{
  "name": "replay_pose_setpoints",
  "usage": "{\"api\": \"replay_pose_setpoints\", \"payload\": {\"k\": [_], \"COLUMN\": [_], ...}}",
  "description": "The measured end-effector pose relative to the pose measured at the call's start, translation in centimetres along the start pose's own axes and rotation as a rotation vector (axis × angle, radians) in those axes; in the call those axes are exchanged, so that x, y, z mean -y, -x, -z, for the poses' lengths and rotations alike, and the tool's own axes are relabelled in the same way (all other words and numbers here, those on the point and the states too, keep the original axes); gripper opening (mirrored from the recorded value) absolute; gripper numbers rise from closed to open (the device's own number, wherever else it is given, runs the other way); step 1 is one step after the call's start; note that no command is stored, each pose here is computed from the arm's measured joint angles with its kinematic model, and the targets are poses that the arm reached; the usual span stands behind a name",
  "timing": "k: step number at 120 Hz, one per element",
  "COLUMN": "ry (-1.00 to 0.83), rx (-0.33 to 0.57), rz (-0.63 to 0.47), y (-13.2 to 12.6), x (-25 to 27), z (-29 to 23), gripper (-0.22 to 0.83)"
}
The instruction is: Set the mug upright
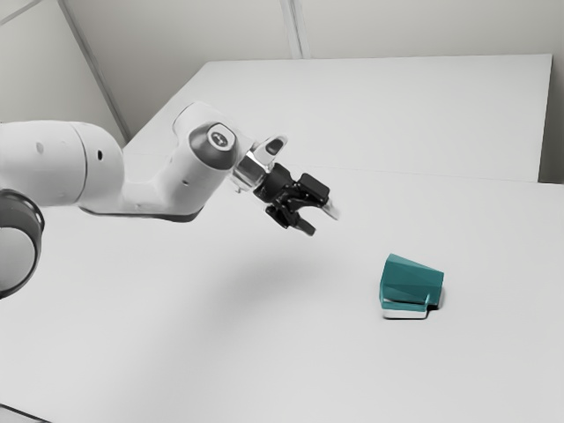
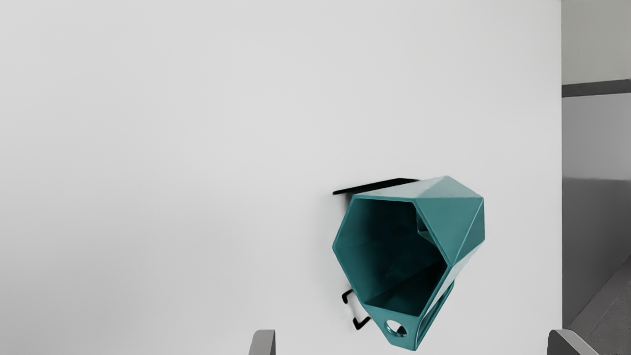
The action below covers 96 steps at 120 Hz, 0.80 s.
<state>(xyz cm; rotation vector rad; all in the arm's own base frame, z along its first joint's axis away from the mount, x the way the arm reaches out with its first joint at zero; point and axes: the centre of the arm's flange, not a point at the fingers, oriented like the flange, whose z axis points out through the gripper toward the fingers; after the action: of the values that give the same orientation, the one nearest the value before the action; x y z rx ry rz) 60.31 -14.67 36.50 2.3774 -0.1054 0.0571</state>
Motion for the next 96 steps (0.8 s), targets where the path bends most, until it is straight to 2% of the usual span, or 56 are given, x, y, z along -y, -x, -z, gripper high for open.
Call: {"api": "replay_pose_setpoints", "payload": {"k": [15,45,96], "ry": [0.058,0.124,0.288], "rx": [-0.004,-0.005,-0.012], "rz": [-0.007,0.019,0.044], "y": [0.3,0.0,1.8], "x": [-1.2,0.2,-2.5], "z": [-4.2,-9.7,-15.4], "gripper": [0.61,0.62,0.62]}}
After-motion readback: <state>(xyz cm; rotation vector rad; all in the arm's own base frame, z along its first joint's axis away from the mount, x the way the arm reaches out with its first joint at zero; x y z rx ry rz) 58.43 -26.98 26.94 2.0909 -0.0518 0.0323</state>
